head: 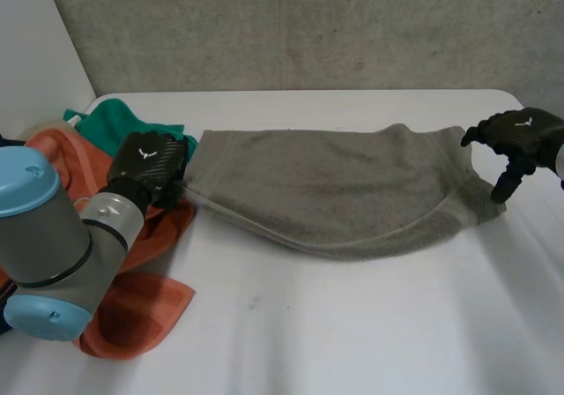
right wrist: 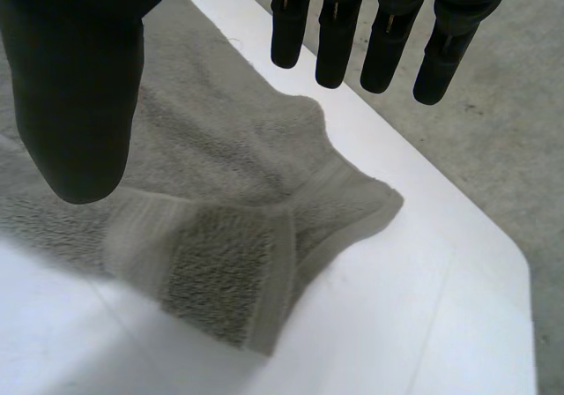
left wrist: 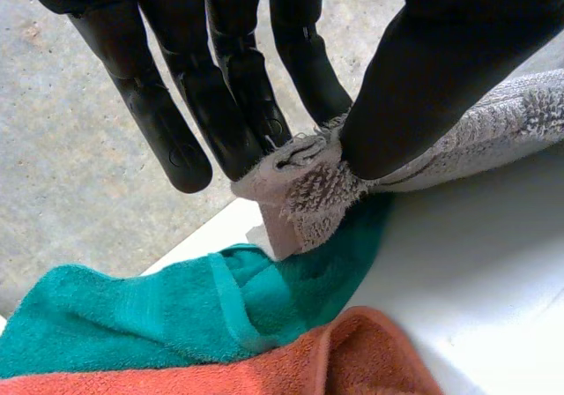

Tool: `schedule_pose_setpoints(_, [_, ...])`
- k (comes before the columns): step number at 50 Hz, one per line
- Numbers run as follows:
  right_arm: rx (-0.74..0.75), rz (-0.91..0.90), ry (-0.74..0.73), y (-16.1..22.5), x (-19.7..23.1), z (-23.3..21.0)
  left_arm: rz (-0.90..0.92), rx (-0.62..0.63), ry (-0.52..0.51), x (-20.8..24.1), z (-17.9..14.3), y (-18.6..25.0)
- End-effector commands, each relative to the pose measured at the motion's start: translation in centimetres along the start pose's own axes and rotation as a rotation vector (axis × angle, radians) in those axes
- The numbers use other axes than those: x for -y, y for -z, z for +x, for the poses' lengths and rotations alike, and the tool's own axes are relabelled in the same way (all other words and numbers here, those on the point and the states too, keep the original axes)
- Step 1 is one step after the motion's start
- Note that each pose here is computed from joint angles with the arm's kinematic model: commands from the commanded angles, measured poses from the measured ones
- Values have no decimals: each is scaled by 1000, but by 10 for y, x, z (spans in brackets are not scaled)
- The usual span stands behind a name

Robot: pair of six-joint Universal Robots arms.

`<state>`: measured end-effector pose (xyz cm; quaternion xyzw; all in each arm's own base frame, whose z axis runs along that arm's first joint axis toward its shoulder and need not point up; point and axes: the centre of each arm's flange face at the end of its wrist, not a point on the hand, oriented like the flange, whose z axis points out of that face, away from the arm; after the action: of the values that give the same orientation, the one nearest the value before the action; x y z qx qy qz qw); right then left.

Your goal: Fold the laundry.

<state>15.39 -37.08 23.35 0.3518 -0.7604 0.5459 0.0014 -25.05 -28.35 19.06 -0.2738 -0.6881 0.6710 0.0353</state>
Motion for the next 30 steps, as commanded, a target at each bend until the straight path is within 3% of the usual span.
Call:
schedule_pose_setpoints(1, [11,-57,127,-15,1,0,-18,-17,26,-2,3,5])
schedule_pose_setpoints(5, [41,-81,208,-29,-5,-10,-24,-21,29,-5,4,6])
schedule_pose_setpoints(16, [76,-146,256,-59,-28,-31,-39,-20,34,-8,4,7])
schedule_pose_setpoints(30, [5,-207,267,-78,-52,-26,-121,-21,26,-13,-3,12])
